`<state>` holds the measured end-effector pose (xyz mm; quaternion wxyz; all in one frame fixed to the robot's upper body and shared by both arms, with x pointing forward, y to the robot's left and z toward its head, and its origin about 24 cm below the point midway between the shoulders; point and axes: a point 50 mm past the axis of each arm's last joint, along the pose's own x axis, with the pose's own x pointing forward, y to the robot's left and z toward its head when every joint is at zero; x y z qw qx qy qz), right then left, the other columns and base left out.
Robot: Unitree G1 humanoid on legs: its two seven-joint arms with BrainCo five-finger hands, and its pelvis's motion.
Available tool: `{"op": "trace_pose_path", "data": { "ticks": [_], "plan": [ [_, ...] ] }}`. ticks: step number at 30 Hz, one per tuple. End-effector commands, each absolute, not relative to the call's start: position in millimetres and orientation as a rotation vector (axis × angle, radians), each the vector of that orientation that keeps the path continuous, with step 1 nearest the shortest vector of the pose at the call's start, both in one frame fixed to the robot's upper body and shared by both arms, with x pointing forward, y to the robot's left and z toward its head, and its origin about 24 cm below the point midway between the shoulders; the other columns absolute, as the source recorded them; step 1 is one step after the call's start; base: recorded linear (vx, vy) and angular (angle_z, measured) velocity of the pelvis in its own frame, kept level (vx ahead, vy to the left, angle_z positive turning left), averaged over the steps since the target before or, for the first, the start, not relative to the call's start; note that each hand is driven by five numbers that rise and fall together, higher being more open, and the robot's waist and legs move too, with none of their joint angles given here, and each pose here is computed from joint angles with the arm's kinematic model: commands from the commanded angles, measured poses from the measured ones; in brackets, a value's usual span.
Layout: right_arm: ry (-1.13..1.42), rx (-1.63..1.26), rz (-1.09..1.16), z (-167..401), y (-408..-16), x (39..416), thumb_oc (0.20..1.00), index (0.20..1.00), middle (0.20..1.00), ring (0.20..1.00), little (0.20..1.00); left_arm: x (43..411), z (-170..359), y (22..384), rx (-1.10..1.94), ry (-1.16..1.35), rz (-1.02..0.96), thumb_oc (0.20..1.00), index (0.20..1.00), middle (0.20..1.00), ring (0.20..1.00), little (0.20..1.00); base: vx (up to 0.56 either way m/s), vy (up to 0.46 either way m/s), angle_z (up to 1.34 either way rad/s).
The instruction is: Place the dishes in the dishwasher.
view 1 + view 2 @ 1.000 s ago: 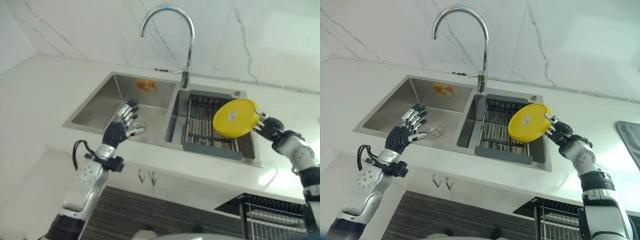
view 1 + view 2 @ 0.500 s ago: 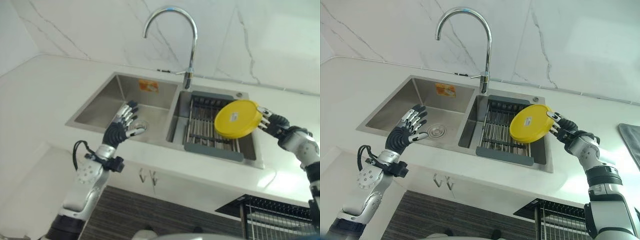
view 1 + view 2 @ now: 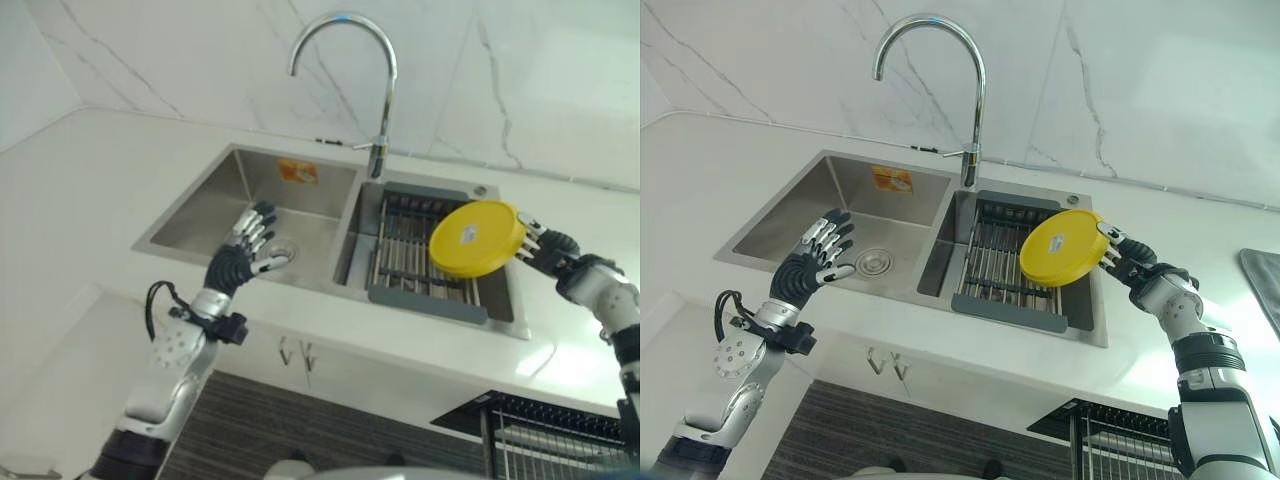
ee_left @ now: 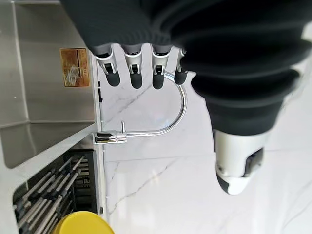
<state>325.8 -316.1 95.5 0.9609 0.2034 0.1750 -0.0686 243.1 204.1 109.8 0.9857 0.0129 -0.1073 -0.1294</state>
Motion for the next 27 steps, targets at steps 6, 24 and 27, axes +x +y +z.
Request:
{"op": "trace_pose_path", "data": {
  "ticks": [6,24,27],
  "plan": [
    [0.263,0.429,-0.083,132.5,-310.5,346.8,1.000,1.000,1.000,1.000,1.000,252.9,129.6,191.2,0.050,-0.300,-0.336,1.000,1.000,1.000,1.000,1.000,0.00,0.000,0.01],
    [0.264,0.421,-0.088,129.0,-307.2,349.8,1.000,1.000,1.000,1.000,1.000,251.8,128.8,191.8,0.049,-0.294,-0.331,1.000,1.000,1.000,1.000,1.000,0.00,0.000,0.00],
    [0.264,0.421,-0.089,128.6,-305.8,350.9,1.000,1.000,1.000,1.000,1.000,251.8,128.2,191.3,0.050,-0.291,-0.330,1.000,1.000,1.000,1.000,1.000,0.00,0.000,0.00]
  ]
}}
